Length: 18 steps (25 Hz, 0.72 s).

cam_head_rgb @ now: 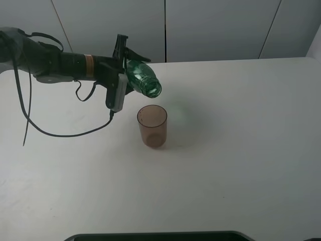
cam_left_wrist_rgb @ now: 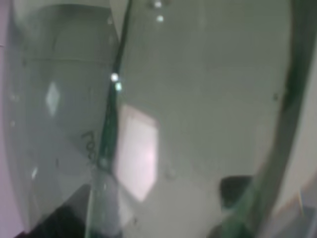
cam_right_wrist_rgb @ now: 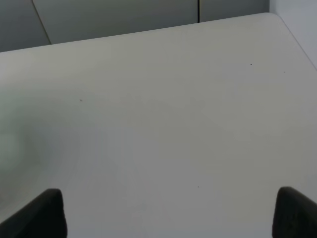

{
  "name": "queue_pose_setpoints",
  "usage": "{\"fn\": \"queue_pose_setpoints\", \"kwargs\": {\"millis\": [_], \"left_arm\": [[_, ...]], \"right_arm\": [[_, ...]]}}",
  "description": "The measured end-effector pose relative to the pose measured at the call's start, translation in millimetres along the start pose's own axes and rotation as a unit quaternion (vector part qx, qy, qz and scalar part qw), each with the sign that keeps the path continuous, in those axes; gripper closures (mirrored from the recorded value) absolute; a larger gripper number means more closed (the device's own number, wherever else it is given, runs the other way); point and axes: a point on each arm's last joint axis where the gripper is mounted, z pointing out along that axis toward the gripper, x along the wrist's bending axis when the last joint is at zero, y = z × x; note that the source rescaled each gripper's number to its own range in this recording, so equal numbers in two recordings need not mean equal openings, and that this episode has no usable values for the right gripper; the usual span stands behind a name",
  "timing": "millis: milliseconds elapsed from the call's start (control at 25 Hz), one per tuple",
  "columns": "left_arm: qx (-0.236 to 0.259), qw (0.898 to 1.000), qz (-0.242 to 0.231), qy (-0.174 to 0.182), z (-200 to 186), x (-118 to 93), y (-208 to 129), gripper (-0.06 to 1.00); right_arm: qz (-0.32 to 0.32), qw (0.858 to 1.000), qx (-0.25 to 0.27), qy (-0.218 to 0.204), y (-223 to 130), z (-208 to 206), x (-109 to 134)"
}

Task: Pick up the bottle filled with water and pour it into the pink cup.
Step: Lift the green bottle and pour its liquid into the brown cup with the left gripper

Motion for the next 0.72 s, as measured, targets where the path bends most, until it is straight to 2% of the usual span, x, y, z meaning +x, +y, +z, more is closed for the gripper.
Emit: {"fn": "queue_pose_setpoints", "kwargs": {"millis": [240, 720], "left_arm": [[0.008, 0.999, 0.032, 0.001, 1.0, 0.4, -0.3, 0.93], [0.014, 0.999, 0.049, 0.007, 0.9, 1.6, -1.4, 0.93]], "right_arm": [[0.000, 1.000, 0.000, 0.000, 0.0, 0.0, 0.0], [0.000, 1.000, 0.000, 0.000, 0.0, 0.0, 0.0]]}}
